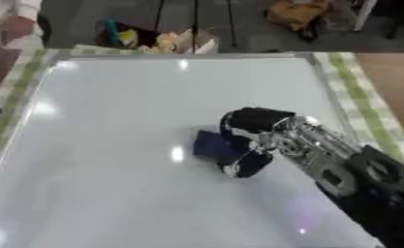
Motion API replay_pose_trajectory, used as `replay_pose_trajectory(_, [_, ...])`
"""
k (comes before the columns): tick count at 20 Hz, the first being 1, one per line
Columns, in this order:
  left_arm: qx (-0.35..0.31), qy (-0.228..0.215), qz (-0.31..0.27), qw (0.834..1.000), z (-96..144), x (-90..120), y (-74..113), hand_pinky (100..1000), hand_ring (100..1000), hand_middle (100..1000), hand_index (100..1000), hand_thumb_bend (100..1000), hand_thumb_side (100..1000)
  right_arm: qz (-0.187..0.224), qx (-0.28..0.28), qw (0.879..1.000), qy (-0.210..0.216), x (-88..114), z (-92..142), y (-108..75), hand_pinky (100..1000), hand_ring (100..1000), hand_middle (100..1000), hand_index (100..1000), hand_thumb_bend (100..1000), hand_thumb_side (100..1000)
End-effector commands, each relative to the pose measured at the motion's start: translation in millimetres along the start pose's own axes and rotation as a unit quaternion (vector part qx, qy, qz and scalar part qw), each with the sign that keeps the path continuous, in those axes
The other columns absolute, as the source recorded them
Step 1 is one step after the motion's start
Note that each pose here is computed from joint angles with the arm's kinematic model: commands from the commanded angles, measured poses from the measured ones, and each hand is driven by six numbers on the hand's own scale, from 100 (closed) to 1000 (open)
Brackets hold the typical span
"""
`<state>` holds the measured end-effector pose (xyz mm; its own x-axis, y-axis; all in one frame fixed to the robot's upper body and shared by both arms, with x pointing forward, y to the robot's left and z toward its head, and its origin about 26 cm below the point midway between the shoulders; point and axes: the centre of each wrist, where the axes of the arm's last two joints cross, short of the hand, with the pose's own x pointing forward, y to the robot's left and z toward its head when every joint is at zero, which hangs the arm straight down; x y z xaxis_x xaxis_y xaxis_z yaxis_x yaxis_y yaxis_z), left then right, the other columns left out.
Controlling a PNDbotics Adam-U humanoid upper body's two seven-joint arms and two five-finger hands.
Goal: Wipe the whiteboard clean with a brush.
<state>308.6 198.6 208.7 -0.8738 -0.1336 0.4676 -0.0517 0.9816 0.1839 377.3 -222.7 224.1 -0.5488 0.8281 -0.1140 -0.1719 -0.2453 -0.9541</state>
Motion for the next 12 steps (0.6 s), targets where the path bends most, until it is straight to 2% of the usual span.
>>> replay_pose_trajectory(1, [-0.007,-0.016,0.003,1.000,-6,6,-1.5,455,775,726,691,100,977,0.008,-0.018,1.000,0.010,-6,10,-11.4,528,564,431,135,100,348])
replay_pose_trajectory(2, [-0.007,-0.016,0.003,1.000,-6,6,-1.5,455,775,726,691,100,976,0.008,-0.020,1.000,0.012,-6,12,-11.8,499,533,383,130,100,330])
replay_pose_trajectory(7, [-0.012,-0.015,0.001,1.000,-5,6,-1.4,455,775,726,691,100,976,0.009,-0.061,0.997,0.041,-13,34,-18.4,483,518,363,126,100,309])
replay_pose_trajectory(12, [-0.014,-0.015,0.000,1.000,-5,6,-1.1,455,774,726,691,100,975,0.006,-0.073,0.995,0.061,-17,48,-18.0,477,512,357,124,100,295])
